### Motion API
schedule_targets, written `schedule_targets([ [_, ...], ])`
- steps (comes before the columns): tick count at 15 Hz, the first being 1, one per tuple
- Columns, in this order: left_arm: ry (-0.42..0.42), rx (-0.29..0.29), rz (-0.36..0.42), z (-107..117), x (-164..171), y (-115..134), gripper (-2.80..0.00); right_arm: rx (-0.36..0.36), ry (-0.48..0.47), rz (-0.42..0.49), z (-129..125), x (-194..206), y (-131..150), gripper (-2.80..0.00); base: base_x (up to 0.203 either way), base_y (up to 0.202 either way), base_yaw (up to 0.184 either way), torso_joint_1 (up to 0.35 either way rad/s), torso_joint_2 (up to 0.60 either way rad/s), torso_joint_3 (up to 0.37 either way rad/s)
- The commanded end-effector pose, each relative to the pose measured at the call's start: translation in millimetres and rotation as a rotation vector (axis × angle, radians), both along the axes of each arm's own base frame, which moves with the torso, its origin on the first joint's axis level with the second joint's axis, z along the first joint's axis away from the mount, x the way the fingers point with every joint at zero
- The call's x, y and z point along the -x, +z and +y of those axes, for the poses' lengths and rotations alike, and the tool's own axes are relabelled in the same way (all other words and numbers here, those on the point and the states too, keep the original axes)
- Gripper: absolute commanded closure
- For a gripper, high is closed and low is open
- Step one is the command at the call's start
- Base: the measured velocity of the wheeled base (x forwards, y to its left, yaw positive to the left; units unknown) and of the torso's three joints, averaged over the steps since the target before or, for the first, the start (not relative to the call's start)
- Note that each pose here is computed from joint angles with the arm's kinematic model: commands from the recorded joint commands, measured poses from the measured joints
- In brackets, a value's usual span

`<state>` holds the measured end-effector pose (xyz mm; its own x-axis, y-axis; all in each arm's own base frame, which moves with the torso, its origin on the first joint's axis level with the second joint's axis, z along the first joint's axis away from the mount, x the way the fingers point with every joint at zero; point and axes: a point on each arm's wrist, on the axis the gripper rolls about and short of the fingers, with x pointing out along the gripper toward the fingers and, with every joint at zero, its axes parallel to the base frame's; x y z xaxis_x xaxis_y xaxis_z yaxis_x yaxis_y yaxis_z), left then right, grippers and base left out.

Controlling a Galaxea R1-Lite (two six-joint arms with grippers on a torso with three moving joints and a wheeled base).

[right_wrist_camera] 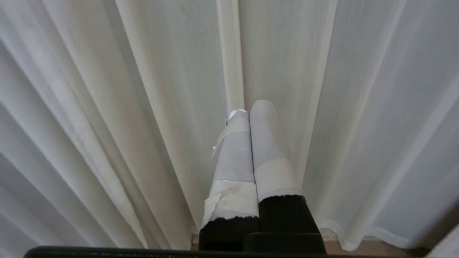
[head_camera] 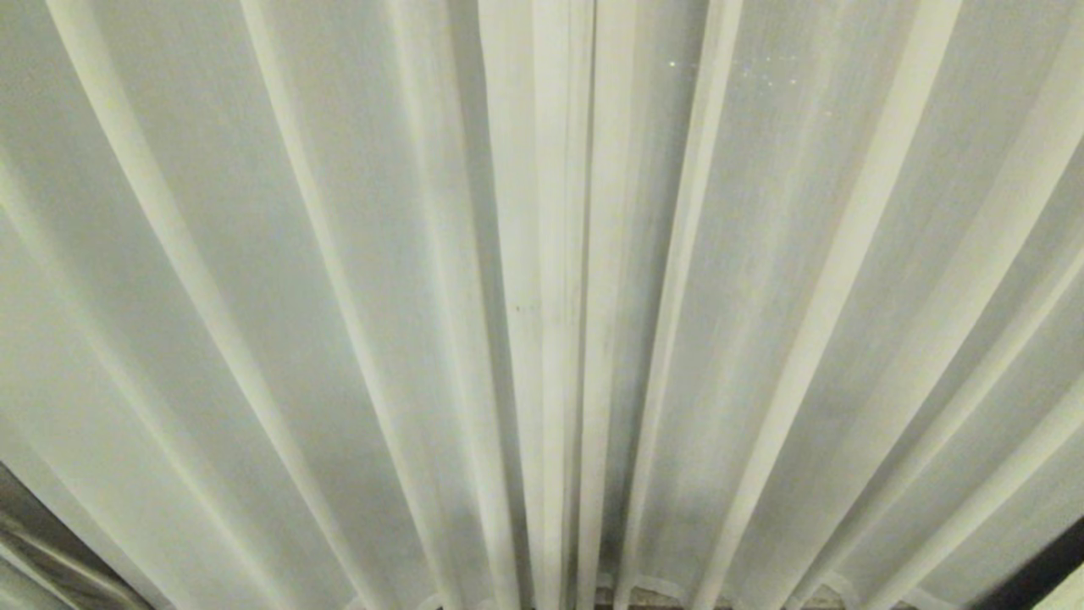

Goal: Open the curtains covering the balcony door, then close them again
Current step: Pull the outer curtains open on both sides

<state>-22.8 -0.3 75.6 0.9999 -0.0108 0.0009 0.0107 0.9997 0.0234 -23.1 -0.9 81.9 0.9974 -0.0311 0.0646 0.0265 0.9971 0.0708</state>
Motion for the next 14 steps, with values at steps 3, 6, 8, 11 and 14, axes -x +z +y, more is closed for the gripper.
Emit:
schedule_targets([
  [3,0.000,0.002,-0.001,0.0,0.0,0.0,0.00,0.000,0.000,0.000,0.0,-0.1,0.1,0.00,0.035,0.000,0.000,0.002,0.00,0.001],
  [6,0.000,0.002,-0.001,0.0,0.0,0.0,0.00,0.000,0.000,0.000,0.0,-0.1,0.1,0.00,0.000,0.000,0.000,0.000,0.00,0.000],
  [8,0.000,0.002,-0.002,0.0,0.1,0.4,0.00,0.000,0.000,0.000,0.0,-0.1,0.1,0.00,0.000,0.000,0.000,0.000,0.00,0.000],
  [11,0.002,0.003,-0.002,0.0,0.1,0.4,0.00,0.000,0.000,0.000,0.0,-0.1,0.1,0.00,0.000,0.000,0.000,0.000,0.00,0.000],
  [14,0.002,0.003,-0.001,0.0,0.0,0.0,0.00,0.000,0.000,0.000,0.0,-0.1,0.1,0.00,0.000,0.000,0.000,0.000,0.00,0.000],
])
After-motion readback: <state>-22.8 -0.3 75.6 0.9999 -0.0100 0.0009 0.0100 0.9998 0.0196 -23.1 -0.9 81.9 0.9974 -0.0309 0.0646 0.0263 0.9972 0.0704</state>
